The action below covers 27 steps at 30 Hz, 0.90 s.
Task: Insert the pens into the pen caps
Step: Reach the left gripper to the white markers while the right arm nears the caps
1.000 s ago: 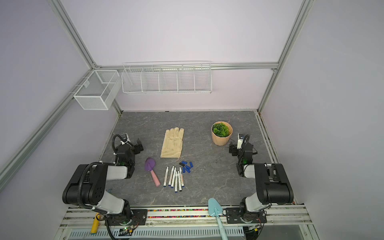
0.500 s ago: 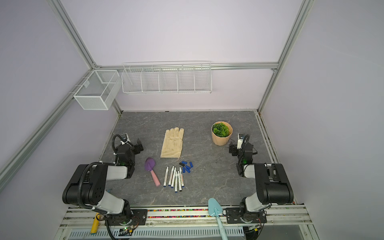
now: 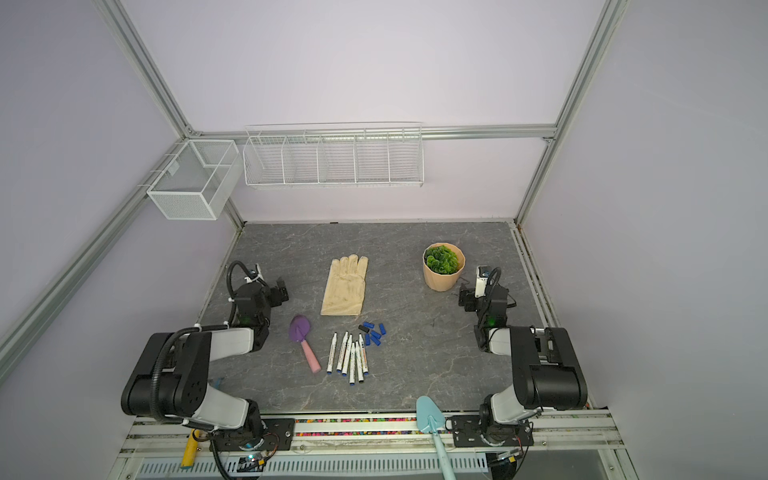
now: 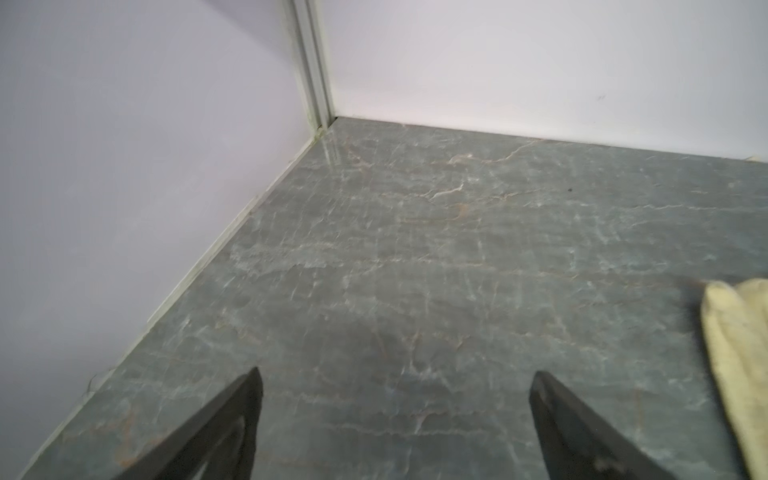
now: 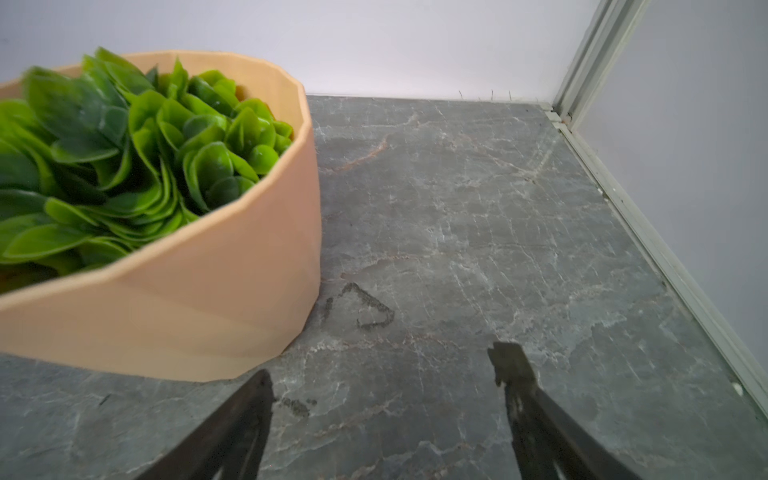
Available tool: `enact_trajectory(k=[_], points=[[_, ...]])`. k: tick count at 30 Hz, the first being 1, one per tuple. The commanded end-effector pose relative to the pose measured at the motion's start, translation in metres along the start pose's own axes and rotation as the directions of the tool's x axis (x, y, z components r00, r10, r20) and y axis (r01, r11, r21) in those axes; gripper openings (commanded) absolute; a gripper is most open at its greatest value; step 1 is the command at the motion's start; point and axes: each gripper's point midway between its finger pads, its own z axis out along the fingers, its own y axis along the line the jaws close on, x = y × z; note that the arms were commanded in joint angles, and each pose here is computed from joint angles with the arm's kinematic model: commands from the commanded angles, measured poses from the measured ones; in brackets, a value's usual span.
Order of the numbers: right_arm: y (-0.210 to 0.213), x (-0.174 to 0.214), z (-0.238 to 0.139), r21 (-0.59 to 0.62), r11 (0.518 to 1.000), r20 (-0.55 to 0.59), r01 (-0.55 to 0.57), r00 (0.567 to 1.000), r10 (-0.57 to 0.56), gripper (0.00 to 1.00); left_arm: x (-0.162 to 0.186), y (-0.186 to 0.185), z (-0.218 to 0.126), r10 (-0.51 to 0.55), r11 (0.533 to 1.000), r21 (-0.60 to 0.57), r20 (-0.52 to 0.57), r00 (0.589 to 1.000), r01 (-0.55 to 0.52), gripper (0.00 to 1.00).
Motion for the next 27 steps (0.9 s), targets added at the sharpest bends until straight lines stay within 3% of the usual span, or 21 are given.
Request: enact_trajectory(k=[1, 4, 6, 8, 12, 18, 21, 27], points=[[0.012, -0.035, -0.004, -0.050, 0.999, -0.106, -0.015, 0.994, 0.010, 0.96, -0.048, -0.012, -0.022, -0.018, 1.000, 0.004, -0.016, 1.000, 0.018, 0.99], [0.019, -0.073, -0.022, -0.060, 0.992, 0.012, -0.115, 0.993, 0.116, 0.97, -0.064, -0.027, -0.053, -0.116, 0.993, 0.005, 0.097, 0.989, 0.116, 0.99], [0.015, -0.093, -0.042, -0.021, 0.984, 0.070, -0.180, 0.981, 0.181, 0.96, -0.056, -0.038, -0.070, -0.211, 0.977, 0.041, 0.037, 0.977, 0.209, 0.99], [0.007, -0.107, -0.062, 0.037, 0.971, 0.085, -0.238, 0.969, 0.234, 0.94, -0.041, -0.055, -0.093, -0.224, 0.971, 0.071, -0.039, 0.974, 0.226, 0.99], [0.000, -0.127, -0.092, 0.103, 0.968, 0.087, -0.228, 0.972, 0.220, 0.92, 0.004, -0.094, -0.147, -0.166, 0.959, 0.204, -0.159, 0.973, 0.197, 0.99], [0.009, -0.139, -0.110, 0.113, 0.965, 0.065, -0.236, 0.971, 0.229, 0.88, 0.080, -0.122, -0.214, -0.071, 0.885, 0.398, -0.398, 0.915, 0.242, 1.00], [0.034, -0.130, -0.103, 0.087, 0.981, 0.013, -0.172, 0.985, 0.171, 0.88, 0.109, -0.127, -0.230, 0.040, 0.866, 0.455, -0.479, 0.877, 0.209, 0.95], [0.102, -0.129, -0.101, -0.016, 0.999, -0.030, -0.035, 0.999, 0.035, 0.90, 0.131, -0.143, -0.237, 0.159, 0.851, 0.495, -0.560, 0.813, 0.175, 0.95]])
